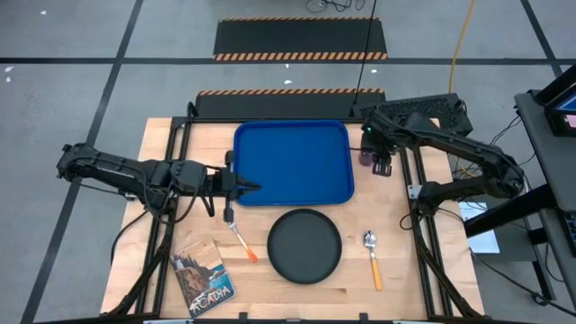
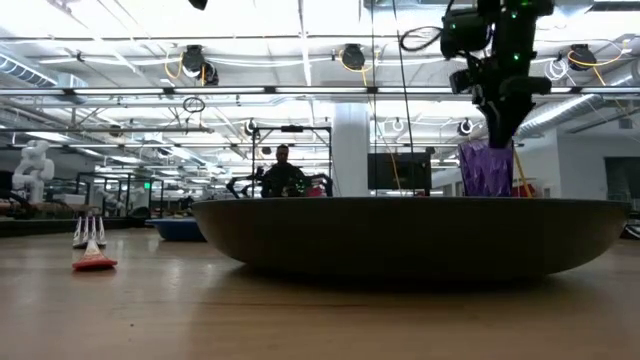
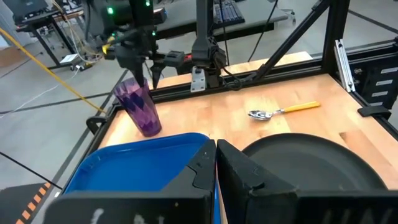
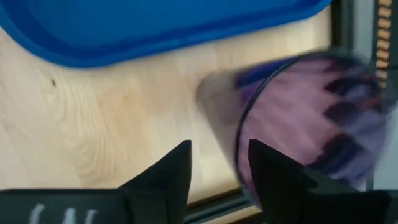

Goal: Pick and place plate/cup/fork/spoon on tray
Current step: Put the violet cup on the blue serving tray

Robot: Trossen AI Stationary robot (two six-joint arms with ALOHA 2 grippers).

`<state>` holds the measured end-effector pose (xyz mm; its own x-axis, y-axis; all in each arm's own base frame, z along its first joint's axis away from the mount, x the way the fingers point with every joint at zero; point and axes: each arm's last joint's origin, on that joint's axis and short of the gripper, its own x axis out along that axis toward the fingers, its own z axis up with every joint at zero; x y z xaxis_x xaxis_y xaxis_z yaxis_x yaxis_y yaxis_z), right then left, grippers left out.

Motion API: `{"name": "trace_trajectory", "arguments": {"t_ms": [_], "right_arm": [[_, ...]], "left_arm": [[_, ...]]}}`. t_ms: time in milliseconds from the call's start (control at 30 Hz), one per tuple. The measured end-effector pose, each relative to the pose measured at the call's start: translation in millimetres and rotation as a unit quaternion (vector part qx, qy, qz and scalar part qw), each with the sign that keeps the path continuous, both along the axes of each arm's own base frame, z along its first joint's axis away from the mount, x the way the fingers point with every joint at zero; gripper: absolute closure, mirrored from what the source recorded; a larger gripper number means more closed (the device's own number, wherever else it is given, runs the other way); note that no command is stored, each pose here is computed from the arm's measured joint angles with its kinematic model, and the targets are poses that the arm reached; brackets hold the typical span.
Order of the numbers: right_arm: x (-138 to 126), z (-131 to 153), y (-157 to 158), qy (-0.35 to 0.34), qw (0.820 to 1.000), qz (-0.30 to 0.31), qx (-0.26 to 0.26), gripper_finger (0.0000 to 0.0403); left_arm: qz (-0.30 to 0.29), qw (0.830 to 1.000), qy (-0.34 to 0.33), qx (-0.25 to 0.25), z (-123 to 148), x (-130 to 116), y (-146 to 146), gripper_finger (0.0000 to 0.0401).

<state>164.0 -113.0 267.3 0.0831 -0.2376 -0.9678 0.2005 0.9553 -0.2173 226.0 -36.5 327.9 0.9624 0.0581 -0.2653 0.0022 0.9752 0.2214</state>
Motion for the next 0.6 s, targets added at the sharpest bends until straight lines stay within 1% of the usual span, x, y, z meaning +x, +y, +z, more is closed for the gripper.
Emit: {"name": "trace_trajectory", "arguments": {"t_ms": [100,167,300,333,467,600], "right_arm": [[-1,-10,0,0.010,1.000,0.000,0.000,0.0292],[-2,-14,0,0.018,1.000,-0.002,-0.008,0.0320],[-2,-13,0,0.030,0.999,-0.003,-0.028,0.0385],[-1,-10,-1,0.032,0.999,-0.004,-0.036,0.0393],[5,8,-1,0.010,0.998,-0.001,-0.064,0.0391],[14,34,-1,-0.014,0.995,0.008,-0.103,0.0399]], "left_arm": [[0.000,1.000,0.000,0.000,0,0,0,0.0382],[0.000,1.000,0.000,0.001,0,0,0,0.0382],[-0.002,1.000,-0.006,0.006,1,0,0,0.0382],[-0.002,1.000,-0.007,0.006,1,0,0,0.0382],[-0.002,1.000,-0.011,0.006,2,1,0,0.0382],[-0.004,1.000,-0.010,0.012,2,1,0,0.0382]]}}
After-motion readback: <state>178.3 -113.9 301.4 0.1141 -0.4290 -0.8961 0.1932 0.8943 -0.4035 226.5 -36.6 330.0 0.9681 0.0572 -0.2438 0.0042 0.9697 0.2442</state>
